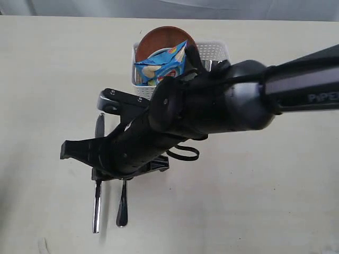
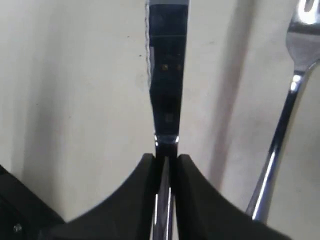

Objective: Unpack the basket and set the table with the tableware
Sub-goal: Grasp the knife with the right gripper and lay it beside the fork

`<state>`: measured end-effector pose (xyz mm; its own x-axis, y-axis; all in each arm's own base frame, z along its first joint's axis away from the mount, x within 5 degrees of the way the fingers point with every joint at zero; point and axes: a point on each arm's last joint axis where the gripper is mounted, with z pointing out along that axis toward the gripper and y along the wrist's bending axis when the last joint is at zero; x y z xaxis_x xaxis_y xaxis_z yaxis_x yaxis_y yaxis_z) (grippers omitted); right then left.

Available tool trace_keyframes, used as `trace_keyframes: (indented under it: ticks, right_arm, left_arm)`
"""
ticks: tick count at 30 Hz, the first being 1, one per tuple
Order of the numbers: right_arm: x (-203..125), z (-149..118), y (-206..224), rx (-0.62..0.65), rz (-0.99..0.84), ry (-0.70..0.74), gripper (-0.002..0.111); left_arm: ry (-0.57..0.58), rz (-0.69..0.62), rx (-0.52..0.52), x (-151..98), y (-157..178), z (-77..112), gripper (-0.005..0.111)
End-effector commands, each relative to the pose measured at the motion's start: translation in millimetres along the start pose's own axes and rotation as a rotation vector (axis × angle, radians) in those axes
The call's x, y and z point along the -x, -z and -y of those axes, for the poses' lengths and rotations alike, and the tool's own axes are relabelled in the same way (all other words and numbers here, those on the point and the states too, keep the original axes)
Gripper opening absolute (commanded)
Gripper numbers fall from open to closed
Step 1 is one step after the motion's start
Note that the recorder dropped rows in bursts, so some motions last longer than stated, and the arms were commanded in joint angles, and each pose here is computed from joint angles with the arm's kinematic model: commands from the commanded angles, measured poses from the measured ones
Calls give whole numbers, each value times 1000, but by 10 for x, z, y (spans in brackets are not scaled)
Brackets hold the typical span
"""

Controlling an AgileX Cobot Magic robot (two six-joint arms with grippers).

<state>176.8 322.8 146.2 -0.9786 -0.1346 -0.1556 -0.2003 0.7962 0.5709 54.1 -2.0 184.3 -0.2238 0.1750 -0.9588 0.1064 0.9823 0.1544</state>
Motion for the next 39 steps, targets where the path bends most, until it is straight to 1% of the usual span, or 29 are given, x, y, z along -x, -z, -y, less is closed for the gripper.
trace_keyframes:
  ticks: [1, 10, 16, 23, 39]
  right_arm:
    - [13, 49, -111, -7, 13, -71, 0]
    - [18, 66, -134, -14, 18, -69, 0]
    - [-8, 136, -233, -40, -8, -101, 0]
    - [-5, 158, -240, -60, -5, -47, 0]
    - [75, 196, -227, -76, 49, -4, 0]
  left_arm:
    - [1, 12, -5, 3, 0, 4, 0]
    - [8, 12, -7, 3, 0, 6, 0]
    - [8, 12, -7, 3, 0, 6, 0]
    - [8, 12, -7, 3, 0, 6, 0]
    - [8, 12, -7, 3, 0, 6, 0]
